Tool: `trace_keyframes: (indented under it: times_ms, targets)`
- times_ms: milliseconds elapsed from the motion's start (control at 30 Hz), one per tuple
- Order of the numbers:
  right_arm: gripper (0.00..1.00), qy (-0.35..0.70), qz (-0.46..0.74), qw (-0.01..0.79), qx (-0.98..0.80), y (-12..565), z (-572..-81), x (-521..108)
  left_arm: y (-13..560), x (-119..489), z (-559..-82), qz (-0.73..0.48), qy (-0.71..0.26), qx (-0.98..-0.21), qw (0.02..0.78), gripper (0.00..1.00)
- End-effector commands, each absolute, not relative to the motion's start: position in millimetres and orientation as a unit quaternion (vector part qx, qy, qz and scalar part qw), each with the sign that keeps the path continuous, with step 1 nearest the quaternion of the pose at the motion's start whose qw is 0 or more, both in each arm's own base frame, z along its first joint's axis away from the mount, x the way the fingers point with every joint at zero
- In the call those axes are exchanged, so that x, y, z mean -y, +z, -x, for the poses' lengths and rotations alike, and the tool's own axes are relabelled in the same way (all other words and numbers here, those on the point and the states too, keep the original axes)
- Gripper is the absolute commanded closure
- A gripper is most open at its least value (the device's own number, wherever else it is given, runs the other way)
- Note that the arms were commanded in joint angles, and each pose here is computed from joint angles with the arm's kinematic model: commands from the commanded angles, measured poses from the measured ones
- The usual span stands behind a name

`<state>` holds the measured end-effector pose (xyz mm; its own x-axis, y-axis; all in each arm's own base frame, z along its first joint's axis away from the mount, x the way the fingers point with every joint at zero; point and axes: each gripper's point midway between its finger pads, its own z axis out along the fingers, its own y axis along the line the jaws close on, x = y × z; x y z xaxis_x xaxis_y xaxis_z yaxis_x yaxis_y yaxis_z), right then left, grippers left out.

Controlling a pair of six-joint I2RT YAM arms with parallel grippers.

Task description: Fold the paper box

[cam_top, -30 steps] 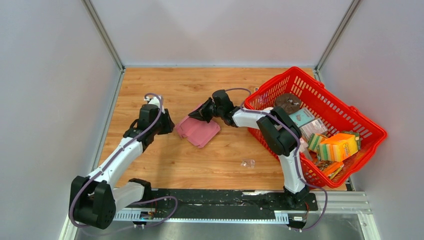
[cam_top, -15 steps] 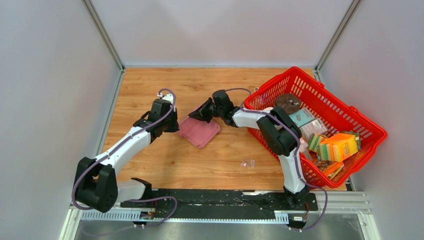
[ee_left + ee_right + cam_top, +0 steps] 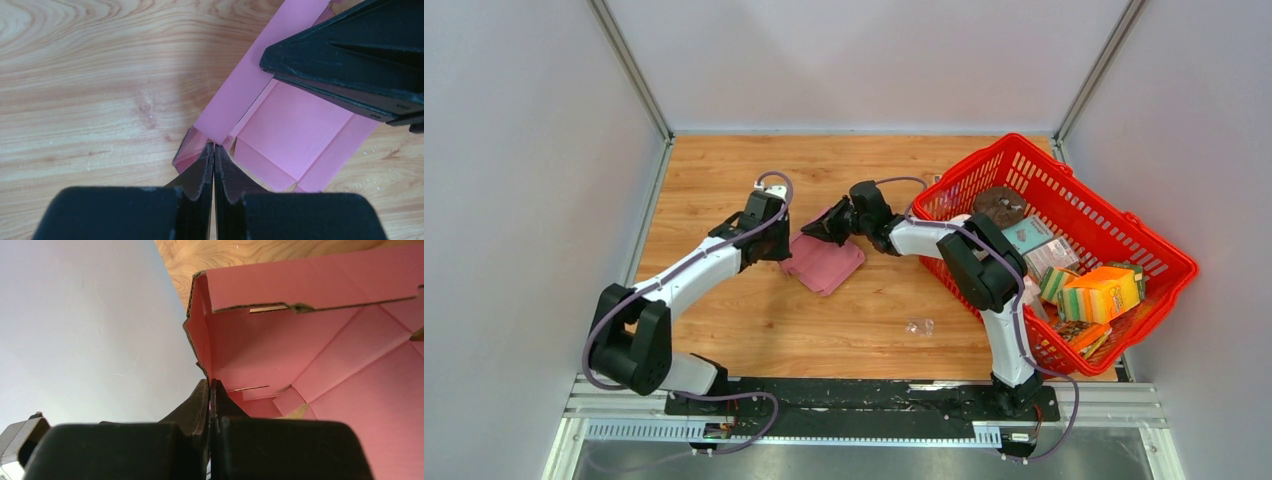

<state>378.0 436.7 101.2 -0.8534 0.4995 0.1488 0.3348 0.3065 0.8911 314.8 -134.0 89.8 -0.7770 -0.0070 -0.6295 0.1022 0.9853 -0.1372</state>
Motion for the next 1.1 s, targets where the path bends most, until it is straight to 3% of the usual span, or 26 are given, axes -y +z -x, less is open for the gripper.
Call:
trace_keyframes:
  times_ms: [0,200,433,600,700,733,833,1067]
  targets:
    - [1.00,0.541,-0.281,0.063,-0.790,104.5,-374.7,-438.0,100.2,149.5,-337.5,-0.031,-0.098,-0.931,0.351,0.93]
    - [1.00,0.550,-0.285,0.059,-0.783,105.6,-374.8,-437.3,109.6,154.7,-342.7,-0.032,-0.112,-0.919,0.377,0.91]
    - [1.00,0.541,-0.275,0.068,-0.792,97.4,-374.2,-430.5,123.2,117.5,-300.4,-0.001,-0.091,-0.898,0.430,0.78]
    - [1.00,0.540,-0.274,0.074,-0.792,99.8,-374.5,-426.6,104.6,88.1,-274.6,0.065,-0.093,-0.913,0.392,0.71]
    - [1.00,0.546,-0.274,0.073,-0.788,101.6,-374.5,-427.4,93.1,87.7,-275.8,0.089,-0.107,-0.920,0.367,0.50]
    - [1.00,0.548,-0.275,0.072,-0.787,102.0,-374.6,-427.8,86.2,90.9,-278.7,0.088,-0.107,-0.926,0.352,0.48]
    - [1.00,0.546,-0.276,0.070,-0.788,99.9,-373.4,-427.1,72.8,99.3,-283.4,0.073,-0.112,-0.938,0.319,0.46]
    - [1.00,0.547,-0.275,0.070,-0.787,101.4,-373.7,-427.3,65.8,128.0,-307.0,0.036,-0.168,-0.924,0.342,0.50]
